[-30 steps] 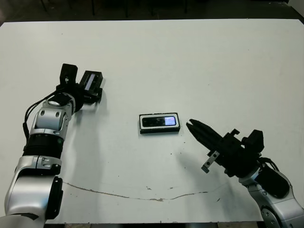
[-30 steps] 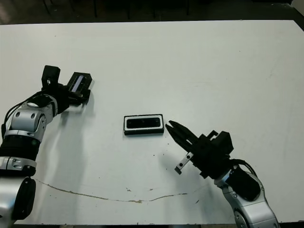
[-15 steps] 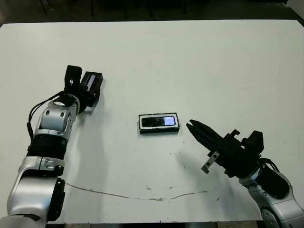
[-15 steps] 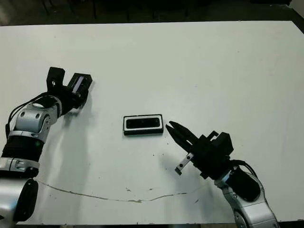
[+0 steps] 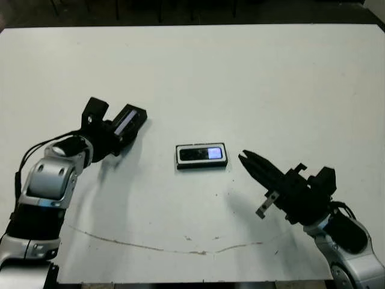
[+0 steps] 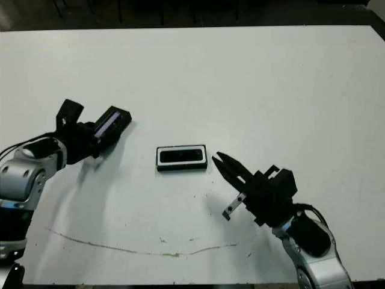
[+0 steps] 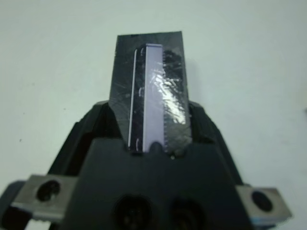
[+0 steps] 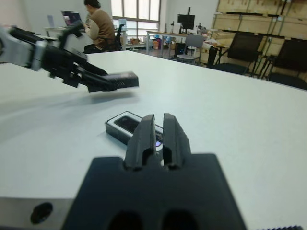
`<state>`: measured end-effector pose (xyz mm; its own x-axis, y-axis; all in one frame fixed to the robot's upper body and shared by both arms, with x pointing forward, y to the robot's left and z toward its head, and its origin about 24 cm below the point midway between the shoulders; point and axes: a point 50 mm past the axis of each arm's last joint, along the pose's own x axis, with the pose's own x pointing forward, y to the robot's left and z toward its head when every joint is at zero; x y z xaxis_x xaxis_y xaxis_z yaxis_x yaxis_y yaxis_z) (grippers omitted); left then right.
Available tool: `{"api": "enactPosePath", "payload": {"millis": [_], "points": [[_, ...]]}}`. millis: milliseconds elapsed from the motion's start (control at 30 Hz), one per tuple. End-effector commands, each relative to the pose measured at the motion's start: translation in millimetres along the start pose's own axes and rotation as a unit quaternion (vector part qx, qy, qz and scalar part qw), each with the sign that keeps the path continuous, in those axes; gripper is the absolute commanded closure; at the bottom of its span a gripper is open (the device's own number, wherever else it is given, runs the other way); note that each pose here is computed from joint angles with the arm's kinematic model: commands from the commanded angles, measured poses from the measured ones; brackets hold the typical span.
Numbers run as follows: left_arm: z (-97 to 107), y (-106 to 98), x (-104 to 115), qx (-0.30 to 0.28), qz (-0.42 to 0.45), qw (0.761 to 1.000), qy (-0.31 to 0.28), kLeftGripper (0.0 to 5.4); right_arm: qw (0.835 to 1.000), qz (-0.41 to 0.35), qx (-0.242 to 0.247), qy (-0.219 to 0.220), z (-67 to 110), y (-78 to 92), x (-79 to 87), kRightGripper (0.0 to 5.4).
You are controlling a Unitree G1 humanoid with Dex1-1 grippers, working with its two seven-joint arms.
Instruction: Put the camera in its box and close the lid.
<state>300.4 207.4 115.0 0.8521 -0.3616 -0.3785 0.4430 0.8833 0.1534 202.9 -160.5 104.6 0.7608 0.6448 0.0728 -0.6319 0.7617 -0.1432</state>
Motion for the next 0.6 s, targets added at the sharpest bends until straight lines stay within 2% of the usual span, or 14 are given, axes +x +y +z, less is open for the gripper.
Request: {"api": "enactPosePath", "payload": {"millis": [33,167,267,400,600], "points": [[7,8,-12,0.025,-0.027,0.998,-0.042,2.65,0.999,-0.034,0.023,0.02,-6.7,-11.7,-0.3,5.4],[20,17,-14,0.071,-0.098,0.989,-0.09,2.65,0.997,-0.066,0.016,0.031,-19.3,-28.4,0.6,5.4],[27,21,-12,0.106,-0.149,0.977,-0.105,2.65,0.996,-0.077,-0.006,0.041,-25.9,-39.3,1.4,5.4],[31,21,-4,0.127,-0.231,0.959,-0.1,2.65,0.996,-0.083,0.002,0.026,-27.1,-44.1,3.4,5.4],[31,11,8,0.137,-0.313,0.937,-0.066,2.65,0.995,-0.09,0.011,0.041,-24.9,-46.9,2.4,5.4]]}}
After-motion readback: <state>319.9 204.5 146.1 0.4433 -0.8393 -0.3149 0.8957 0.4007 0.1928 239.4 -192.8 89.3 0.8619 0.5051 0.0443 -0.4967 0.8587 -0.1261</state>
